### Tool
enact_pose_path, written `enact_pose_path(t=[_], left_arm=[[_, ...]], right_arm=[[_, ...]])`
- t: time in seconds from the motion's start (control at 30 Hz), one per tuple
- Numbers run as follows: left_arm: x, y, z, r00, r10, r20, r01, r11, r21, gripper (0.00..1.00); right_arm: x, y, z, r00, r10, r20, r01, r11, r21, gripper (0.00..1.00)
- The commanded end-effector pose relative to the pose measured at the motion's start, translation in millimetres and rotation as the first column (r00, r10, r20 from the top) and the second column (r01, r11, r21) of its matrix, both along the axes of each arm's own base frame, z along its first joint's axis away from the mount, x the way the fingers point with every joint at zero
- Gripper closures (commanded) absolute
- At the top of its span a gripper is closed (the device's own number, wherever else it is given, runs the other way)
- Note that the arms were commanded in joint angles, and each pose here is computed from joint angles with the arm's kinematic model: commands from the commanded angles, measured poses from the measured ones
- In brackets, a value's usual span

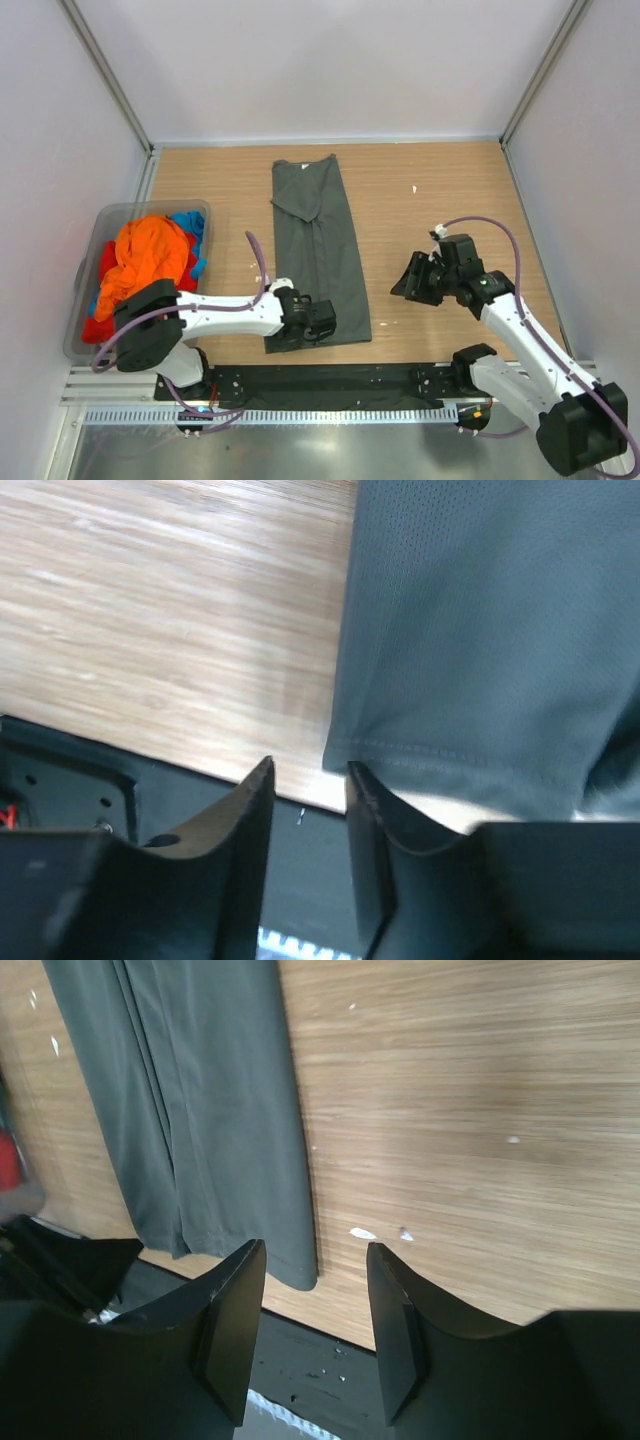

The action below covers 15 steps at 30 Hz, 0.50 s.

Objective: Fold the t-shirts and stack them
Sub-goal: Fold the tshirt

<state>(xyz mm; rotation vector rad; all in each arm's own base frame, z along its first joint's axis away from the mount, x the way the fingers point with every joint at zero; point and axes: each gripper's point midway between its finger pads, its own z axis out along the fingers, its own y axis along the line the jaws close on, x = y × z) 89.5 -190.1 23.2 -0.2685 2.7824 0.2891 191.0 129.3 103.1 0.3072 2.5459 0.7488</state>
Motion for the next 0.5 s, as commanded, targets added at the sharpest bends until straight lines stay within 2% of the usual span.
enact_pose_path(t=[0.0, 0.1, 0.13, 0.17, 0.2, 0.23, 0.27, 0.3, 0.33, 0.37, 0.47], left_arm=[[3, 2, 32, 1.0, 0.005, 0.03, -0.004, 0.998, -0.058, 0.62], [24, -15, 58, 0.997, -0.004, 0.075, 0.019, 0.979, -0.203, 0.57], [30, -17, 60, 0.997, -0.011, 0.073, 0.028, 0.97, -0.243, 0.58], [39, -21, 63, 0.999, 0.018, 0.037, -0.005, 0.947, -0.322, 0.58], [54, -32, 72, 0.997, -0.001, 0.076, 0.033, 0.907, -0.42, 0.57], [76, -21, 75, 0.994, 0.081, 0.073, -0.037, 0.884, -0.465, 0.58], [76, -21, 70, 0.996, 0.081, 0.021, -0.059, 0.853, -0.519, 0.58], [90, -22, 79, 0.994, 0.095, 0.054, -0.047, 0.819, -0.572, 0.57], [105, -11, 81, 0.99, 0.123, 0.071, -0.06, 0.814, -0.578, 0.57], [109, -6, 82, 0.989, 0.123, 0.085, -0.052, 0.818, -0.573, 0.51], [121, 10, 75, 0.989, 0.102, 0.105, -0.032, 0.851, -0.524, 0.46]], right_arm=[[10, 21, 5, 0.999, 0.021, 0.049, -0.021, 1.0, 0.001, 0.5], [12, 41, 13, 0.995, 0.056, 0.079, -0.057, 0.998, 0.002, 0.56], [16, 44, 16, 0.995, 0.038, 0.092, -0.038, 0.999, 0.001, 0.62], [14, 54, 15, 0.994, 0.065, 0.088, -0.064, 0.998, -0.005, 0.64], [18, 60, 20, 0.992, 0.068, 0.103, -0.068, 0.998, -0.002, 0.65], [20, 66, 20, 0.991, 0.076, 0.108, -0.075, 0.997, -0.007, 0.68], [22, 70, 20, 0.991, 0.081, 0.109, -0.08, 0.997, -0.017, 0.69], [20, 81, 14, 0.989, 0.117, 0.088, -0.114, 0.993, -0.032, 0.7], [21, 88, 13, 0.988, 0.128, 0.089, -0.125, 0.992, -0.033, 0.71], [22, 93, 13, 0.988, 0.126, 0.09, -0.123, 0.992, -0.038, 0.71], [18, 116, 7, 0.981, 0.17, 0.09, -0.166, 0.985, -0.045, 0.7]])
